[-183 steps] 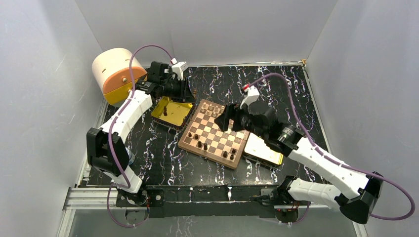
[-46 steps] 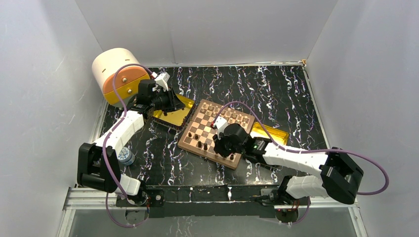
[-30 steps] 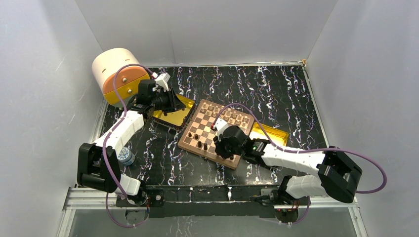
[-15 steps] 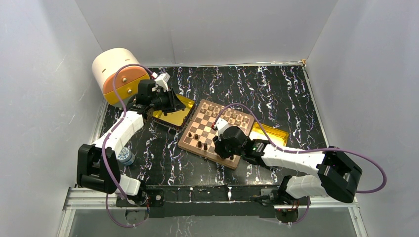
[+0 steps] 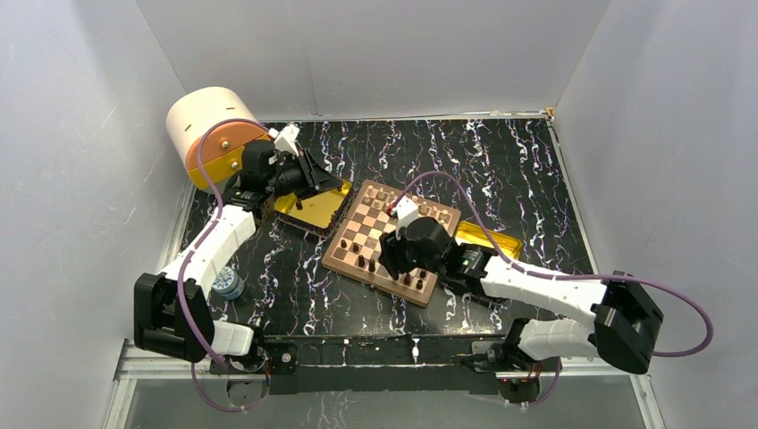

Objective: Set up the chess pieces on the board
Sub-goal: Place the chess piece on the chessboard.

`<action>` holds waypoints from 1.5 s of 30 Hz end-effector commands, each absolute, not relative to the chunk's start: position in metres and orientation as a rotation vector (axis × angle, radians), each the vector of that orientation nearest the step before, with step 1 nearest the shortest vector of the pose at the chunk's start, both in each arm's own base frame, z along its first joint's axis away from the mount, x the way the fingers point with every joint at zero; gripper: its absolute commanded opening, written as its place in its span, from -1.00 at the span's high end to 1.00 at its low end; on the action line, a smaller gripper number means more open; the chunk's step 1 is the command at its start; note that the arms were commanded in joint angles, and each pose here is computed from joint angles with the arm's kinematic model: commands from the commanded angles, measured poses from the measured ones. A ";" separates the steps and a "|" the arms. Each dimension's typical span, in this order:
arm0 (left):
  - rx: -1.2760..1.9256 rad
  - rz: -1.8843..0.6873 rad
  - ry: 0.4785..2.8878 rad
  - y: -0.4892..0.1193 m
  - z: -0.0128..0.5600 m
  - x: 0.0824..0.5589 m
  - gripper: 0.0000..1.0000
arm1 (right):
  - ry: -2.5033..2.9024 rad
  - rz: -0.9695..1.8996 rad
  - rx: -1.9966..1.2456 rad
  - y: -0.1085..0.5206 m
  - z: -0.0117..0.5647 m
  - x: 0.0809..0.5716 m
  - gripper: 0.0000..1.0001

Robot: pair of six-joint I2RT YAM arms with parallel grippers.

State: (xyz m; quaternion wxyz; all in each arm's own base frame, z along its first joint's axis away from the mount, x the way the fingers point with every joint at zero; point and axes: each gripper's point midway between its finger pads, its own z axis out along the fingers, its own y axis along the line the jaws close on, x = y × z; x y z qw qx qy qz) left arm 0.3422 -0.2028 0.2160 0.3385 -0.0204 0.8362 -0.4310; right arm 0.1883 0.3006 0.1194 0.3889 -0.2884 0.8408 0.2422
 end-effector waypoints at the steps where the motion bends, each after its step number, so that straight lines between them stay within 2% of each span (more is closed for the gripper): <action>1: -0.120 -1.327 2.029 -0.216 0.270 0.335 0.96 | 1.927 0.717 -0.546 0.318 0.201 0.212 -0.19; 8: -0.340 -1.614 1.935 -0.226 0.297 0.328 0.95 | 1.656 0.865 -0.259 0.328 0.296 0.238 -0.20; 12: -0.407 -1.773 1.917 -0.232 0.312 0.322 0.94 | 1.578 0.910 -0.221 0.342 0.333 0.249 -0.18; 19: -0.433 -1.888 1.867 -0.233 0.335 0.313 0.93 | 1.492 0.895 -0.285 0.372 0.351 0.264 -0.02; 28: -0.425 -1.956 1.863 -0.235 0.342 0.306 0.94 | 1.407 0.857 -0.293 0.383 0.365 0.277 0.08; 40: -0.455 -1.955 1.874 -0.235 0.335 0.307 0.97 | 1.363 0.823 -0.302 0.381 0.378 0.281 0.10; 45: -0.456 -1.961 1.864 -0.234 0.339 0.306 0.96 | 1.367 0.783 -0.311 0.382 0.375 0.286 0.28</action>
